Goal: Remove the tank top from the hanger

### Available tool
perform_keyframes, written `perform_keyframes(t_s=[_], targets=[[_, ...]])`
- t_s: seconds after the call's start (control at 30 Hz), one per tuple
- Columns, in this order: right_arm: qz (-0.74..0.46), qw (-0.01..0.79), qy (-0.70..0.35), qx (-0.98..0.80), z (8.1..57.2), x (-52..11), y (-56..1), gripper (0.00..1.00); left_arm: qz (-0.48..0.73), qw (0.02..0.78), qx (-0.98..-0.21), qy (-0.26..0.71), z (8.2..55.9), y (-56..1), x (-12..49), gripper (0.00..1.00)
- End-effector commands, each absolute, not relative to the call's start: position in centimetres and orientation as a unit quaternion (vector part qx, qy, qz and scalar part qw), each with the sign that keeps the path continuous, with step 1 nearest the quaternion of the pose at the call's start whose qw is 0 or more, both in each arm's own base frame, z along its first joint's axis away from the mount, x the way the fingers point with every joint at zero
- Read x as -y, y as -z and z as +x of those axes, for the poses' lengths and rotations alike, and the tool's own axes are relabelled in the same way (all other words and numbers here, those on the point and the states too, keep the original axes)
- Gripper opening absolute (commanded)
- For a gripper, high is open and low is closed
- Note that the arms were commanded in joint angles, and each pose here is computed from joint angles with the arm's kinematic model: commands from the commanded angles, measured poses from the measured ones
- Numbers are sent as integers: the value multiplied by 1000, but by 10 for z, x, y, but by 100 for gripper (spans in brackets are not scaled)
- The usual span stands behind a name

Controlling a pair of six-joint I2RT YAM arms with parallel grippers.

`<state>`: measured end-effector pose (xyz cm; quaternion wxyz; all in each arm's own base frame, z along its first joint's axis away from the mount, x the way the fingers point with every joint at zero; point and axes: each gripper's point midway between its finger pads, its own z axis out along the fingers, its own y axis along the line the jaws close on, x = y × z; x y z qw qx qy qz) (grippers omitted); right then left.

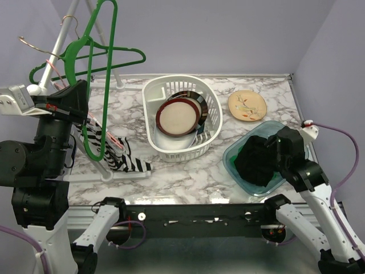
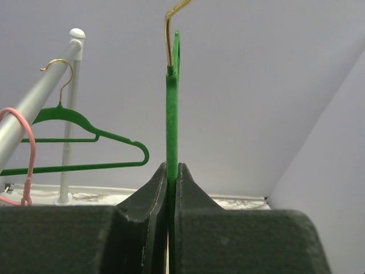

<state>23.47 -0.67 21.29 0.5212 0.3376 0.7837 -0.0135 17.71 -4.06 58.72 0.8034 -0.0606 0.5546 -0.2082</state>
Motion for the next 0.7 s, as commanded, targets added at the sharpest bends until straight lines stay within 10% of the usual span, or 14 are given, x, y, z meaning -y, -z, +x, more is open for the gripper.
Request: perform_keyframes(t_s=[0.0, 0.33, 0.67], targets=[[227, 476, -150, -837, 234, -64, -201, 36, -55, 809, -543, 216, 172, -596, 43, 0], [371, 413, -55, -830, 205, -23, -96, 43, -67, 780, -587, 208, 176, -580, 41, 0], [137, 548, -144, -813, 233, -61, -254, 80, -101, 739, -648, 154, 205, -538, 26, 0]])
